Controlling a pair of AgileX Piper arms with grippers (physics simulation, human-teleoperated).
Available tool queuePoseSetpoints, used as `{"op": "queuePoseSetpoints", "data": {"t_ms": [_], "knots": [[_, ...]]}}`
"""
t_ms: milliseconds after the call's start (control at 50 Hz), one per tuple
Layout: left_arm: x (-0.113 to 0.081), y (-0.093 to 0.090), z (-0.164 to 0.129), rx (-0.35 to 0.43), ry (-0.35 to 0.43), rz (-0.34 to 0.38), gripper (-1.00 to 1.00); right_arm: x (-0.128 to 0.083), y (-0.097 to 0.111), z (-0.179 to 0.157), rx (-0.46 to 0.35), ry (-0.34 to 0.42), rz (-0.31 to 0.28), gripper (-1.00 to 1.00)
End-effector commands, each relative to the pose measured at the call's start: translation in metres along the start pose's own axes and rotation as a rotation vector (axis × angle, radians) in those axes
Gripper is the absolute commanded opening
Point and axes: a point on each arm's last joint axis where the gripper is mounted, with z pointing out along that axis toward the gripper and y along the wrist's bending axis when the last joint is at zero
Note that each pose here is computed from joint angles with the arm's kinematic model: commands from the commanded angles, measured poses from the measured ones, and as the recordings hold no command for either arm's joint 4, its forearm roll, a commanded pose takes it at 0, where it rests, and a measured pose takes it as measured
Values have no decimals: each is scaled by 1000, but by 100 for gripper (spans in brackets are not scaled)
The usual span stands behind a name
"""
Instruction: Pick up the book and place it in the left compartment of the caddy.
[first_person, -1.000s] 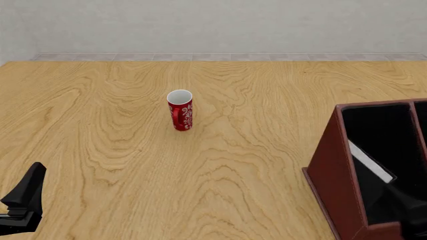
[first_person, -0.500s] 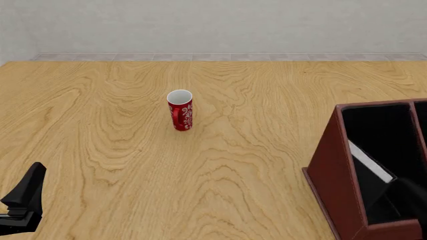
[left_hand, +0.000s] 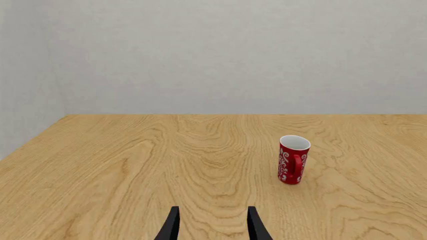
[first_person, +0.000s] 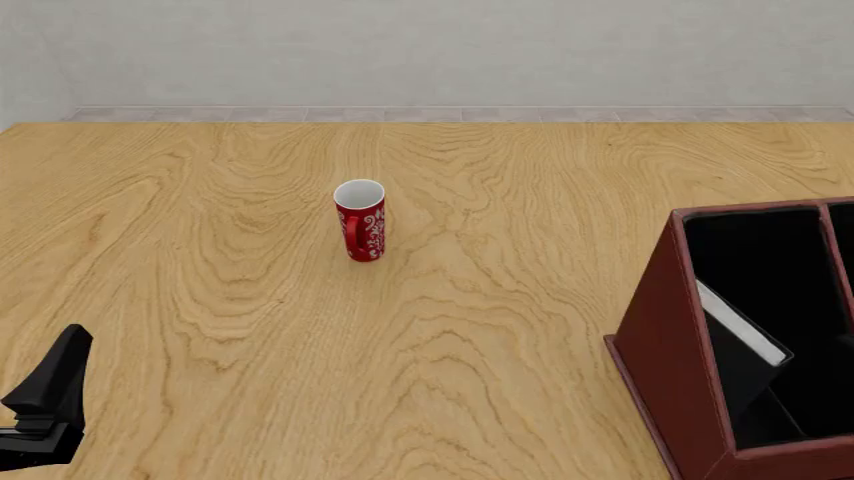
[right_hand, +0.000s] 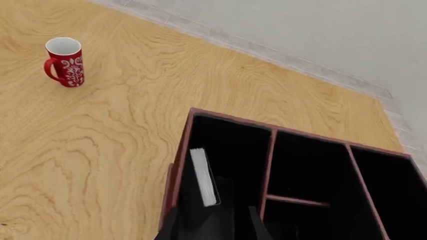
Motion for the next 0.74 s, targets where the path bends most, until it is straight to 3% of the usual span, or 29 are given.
{"op": "queuePoseSetpoints", "data": {"t_ms": [20,740], "knots": [[0,0,0,0,0,0,100,-12,-4,-14,5,-41,-31,100],[0,0,0,0,0,0,100,-42,-13,-37,-19,-138,-124,100]]}}
